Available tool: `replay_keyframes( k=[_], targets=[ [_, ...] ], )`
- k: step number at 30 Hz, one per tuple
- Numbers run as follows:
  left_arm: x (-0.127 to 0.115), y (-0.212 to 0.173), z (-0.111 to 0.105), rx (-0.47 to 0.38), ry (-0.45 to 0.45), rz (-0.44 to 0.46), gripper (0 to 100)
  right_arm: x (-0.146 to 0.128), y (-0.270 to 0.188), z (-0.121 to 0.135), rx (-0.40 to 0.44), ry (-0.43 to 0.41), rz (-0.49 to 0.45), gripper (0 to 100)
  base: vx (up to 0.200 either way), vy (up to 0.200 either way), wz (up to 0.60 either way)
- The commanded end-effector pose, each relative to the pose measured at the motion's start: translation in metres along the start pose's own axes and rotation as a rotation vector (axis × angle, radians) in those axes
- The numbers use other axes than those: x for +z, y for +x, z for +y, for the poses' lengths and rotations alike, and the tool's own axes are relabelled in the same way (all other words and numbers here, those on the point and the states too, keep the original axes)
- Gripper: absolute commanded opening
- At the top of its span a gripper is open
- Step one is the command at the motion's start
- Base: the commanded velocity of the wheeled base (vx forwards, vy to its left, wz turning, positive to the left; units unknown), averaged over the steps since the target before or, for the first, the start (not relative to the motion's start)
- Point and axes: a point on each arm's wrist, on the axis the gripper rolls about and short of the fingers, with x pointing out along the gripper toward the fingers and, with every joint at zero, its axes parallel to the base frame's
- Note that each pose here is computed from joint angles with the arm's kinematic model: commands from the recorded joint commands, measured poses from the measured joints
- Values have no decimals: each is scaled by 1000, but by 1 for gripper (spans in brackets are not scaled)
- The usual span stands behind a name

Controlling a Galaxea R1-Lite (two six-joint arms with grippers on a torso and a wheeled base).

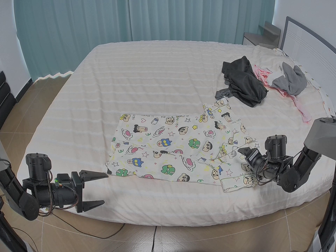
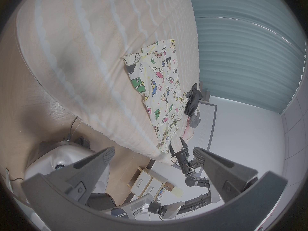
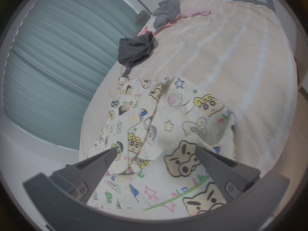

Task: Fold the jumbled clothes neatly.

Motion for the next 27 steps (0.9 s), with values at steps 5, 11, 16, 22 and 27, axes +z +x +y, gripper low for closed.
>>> replay_keyframes(
  k=[5, 11, 16, 22, 27],
  targets=[
    [0, 0, 0, 0, 0, -2, 100, -14, -3, -31, -60, 0, 19, 100, 0, 0, 0],
    [0, 0, 0, 1, -1, -1, 100, -11, -12, -30, -10, 3, -21, 100, 0, 0, 0],
    [0, 0, 0, 0, 1, 0, 100, 2, -30, -15, 60, 13, -68, 100, 0, 0, 0],
    [-3, -4, -8, -22, 27, -13, 100, 17, -71, 6, 182, 28, -96, 100, 0, 0, 0],
    [-9, -10, -22, -59, 94, -55, 100, 16, -84, 2, 211, 43, -43, 100, 0, 0, 0]
  ],
)
